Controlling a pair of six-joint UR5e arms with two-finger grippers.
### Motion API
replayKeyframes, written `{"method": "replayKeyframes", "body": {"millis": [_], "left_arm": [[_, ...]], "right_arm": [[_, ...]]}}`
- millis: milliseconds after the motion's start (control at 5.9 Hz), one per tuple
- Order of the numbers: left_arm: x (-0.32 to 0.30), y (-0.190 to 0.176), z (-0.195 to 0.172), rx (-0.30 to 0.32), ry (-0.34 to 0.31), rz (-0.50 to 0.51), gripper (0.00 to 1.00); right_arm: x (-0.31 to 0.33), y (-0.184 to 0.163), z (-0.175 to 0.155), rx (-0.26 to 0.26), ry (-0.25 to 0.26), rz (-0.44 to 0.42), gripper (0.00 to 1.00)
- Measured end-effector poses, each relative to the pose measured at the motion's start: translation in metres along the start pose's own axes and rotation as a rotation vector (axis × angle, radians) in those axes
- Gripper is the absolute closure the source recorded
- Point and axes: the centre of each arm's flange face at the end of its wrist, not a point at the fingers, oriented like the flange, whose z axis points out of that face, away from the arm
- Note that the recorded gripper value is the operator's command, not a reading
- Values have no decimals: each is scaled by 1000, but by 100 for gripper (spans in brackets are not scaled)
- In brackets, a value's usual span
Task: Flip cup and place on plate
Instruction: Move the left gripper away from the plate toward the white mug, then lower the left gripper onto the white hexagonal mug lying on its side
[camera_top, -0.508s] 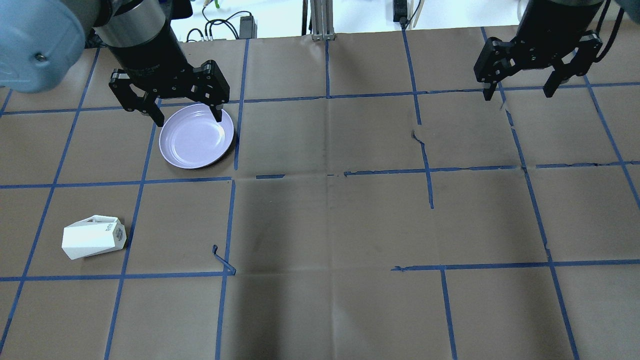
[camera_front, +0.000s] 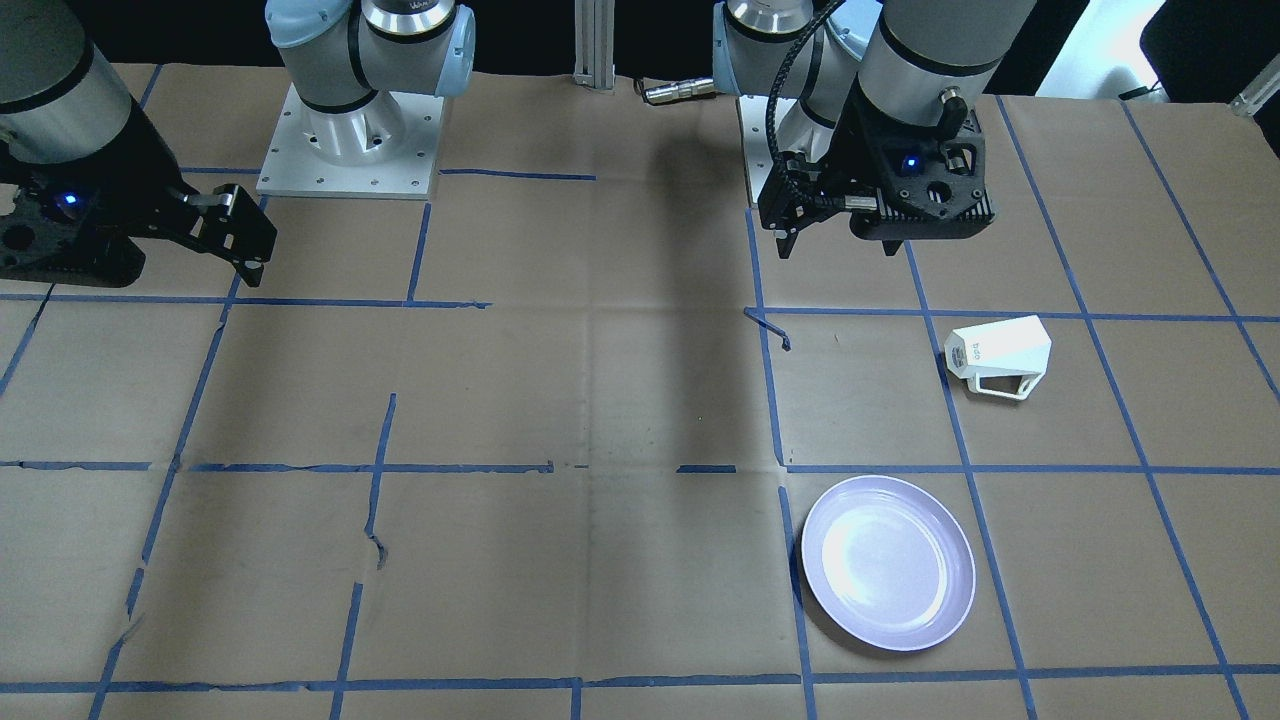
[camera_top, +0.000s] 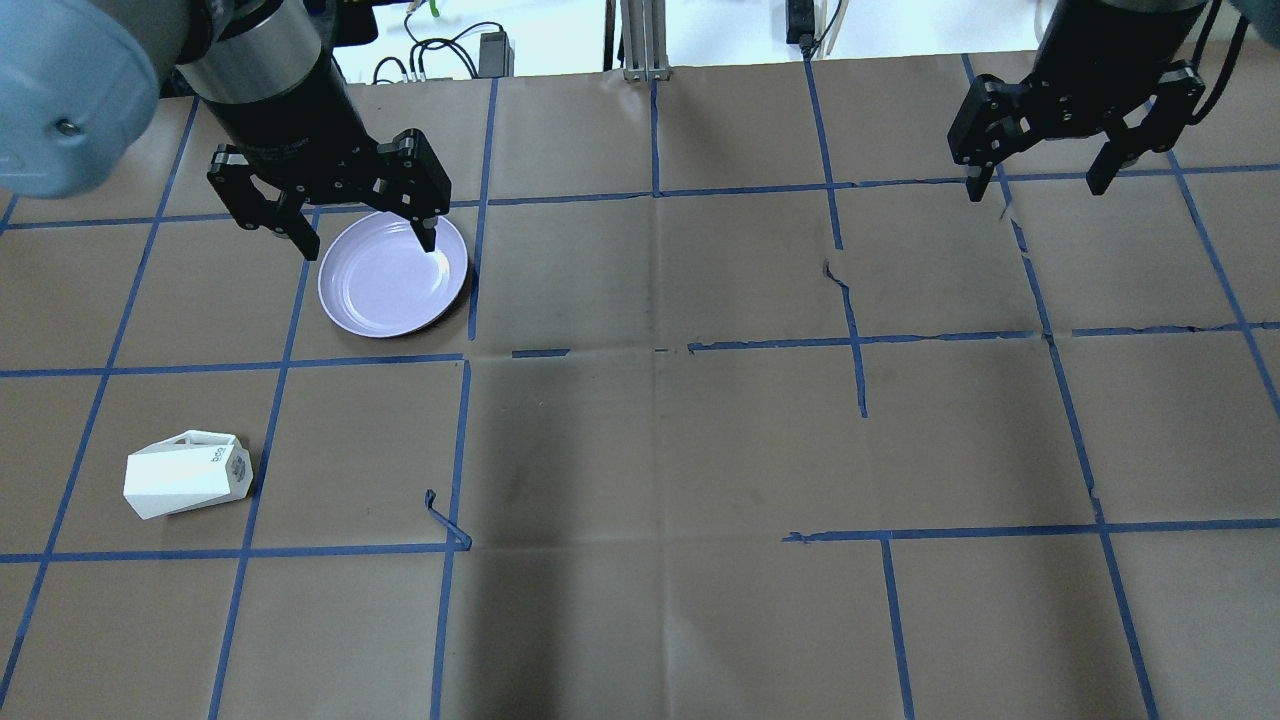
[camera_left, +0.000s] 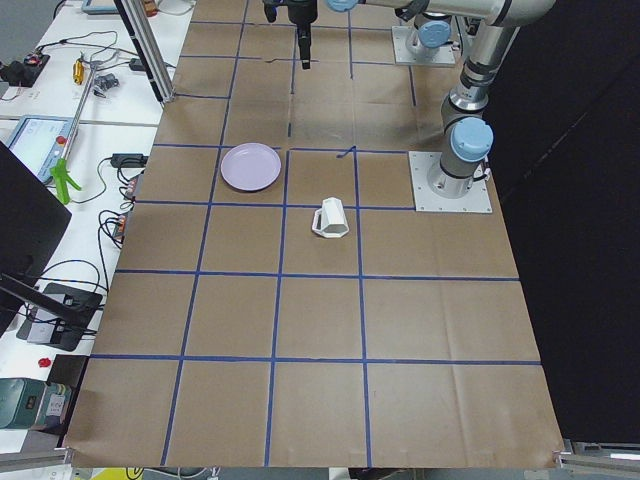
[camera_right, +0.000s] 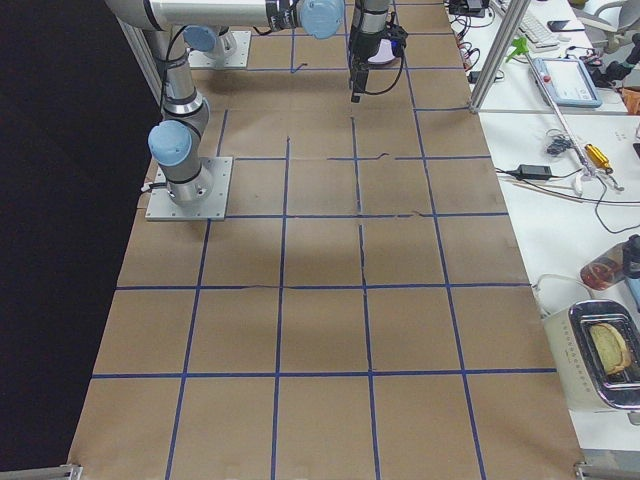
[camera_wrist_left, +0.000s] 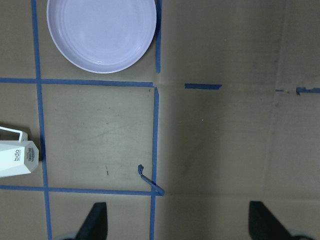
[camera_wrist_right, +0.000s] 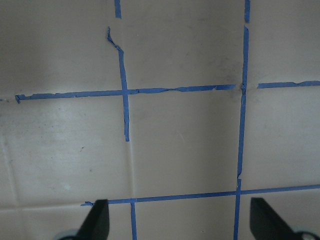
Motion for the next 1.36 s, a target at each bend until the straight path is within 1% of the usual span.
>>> {"method": "replayKeyframes", "body": {"millis": [169,339,508,847,1186,1356], "left_arm": [[-16,1,0,-6,-1,7,1],[-55,3,2,-16,3,17,1],[-107,10,6,-24,11,36,1],[-232,29,15,-32,37,83,1],[-362,58,27,-27,72,142,1],[-403,72,36,-27,91,166,1]], "right_arm": [[0,0,0,0,0,0,0],[0,0,0,0,0,0,0],[0,0,0,0,0,0,0],[0,0,0,0,0,0,0],[0,0,0,0,0,0,0],[0,0,0,0,0,0,0]]}}
